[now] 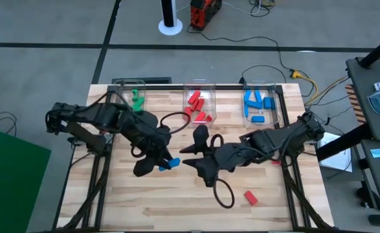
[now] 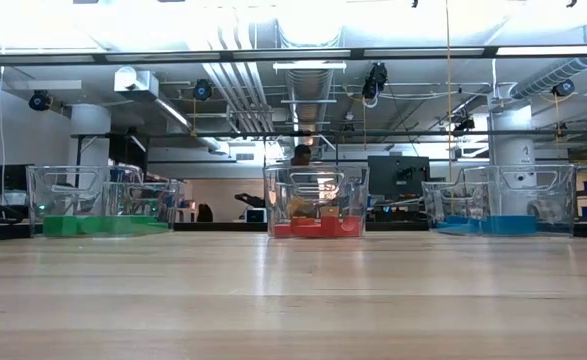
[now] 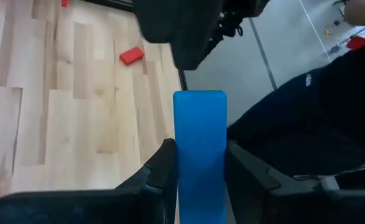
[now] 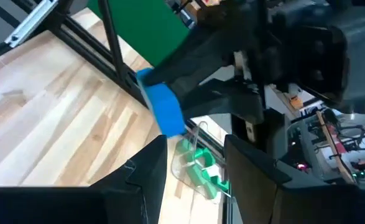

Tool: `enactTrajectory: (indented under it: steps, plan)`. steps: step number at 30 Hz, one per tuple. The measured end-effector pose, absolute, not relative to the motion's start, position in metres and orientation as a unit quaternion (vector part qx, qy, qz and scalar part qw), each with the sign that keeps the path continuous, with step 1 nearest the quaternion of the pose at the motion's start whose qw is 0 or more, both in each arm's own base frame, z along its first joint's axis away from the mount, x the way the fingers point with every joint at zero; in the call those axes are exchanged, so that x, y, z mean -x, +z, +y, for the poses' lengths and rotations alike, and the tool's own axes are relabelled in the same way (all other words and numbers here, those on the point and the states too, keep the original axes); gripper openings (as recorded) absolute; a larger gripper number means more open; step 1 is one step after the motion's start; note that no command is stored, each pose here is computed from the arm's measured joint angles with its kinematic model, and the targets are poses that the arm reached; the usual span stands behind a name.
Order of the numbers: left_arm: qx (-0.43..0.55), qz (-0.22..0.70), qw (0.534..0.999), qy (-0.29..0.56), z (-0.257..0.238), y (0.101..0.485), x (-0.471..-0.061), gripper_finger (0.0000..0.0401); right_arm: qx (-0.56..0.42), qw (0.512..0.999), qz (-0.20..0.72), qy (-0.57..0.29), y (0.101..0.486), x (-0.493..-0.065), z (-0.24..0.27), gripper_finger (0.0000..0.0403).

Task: Sort blocks
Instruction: Put the blue wooden block into the right transparent bin

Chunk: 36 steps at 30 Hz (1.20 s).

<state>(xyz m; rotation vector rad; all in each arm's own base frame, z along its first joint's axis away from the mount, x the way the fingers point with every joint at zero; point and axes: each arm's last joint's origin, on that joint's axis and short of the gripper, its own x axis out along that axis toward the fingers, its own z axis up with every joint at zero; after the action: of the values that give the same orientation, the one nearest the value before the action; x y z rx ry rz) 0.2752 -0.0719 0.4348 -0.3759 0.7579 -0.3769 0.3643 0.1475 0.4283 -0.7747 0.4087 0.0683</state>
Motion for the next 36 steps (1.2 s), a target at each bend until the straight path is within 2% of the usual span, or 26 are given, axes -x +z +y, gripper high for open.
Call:
enactTrajectory:
  steps: [6, 16, 26, 36]
  plan:
    - [0.173, 0.367, 0.896, -0.181, -0.068, 0.433, -0.277, 0.0086, 0.372, 0.905, 0.193, 0.073, 0.427, -0.365, 0.148, 0.0159]
    - [0.166, 0.374, 0.892, -0.193, -0.067, 0.425, -0.29, 0.0086, 0.372, 0.904, 0.198, 0.068, 0.425, -0.368, 0.142, 0.0147]
    - [0.159, 0.374, 0.892, -0.195, -0.063, 0.422, -0.295, 0.0086, 0.377, 0.895, 0.222, 0.087, 0.419, -0.366, 0.141, 0.016]
    - [0.162, 0.368, 0.894, -0.197, -0.062, 0.423, -0.297, 0.0086, 0.374, 0.895, 0.221, 0.098, 0.418, -0.366, 0.142, 0.0145]
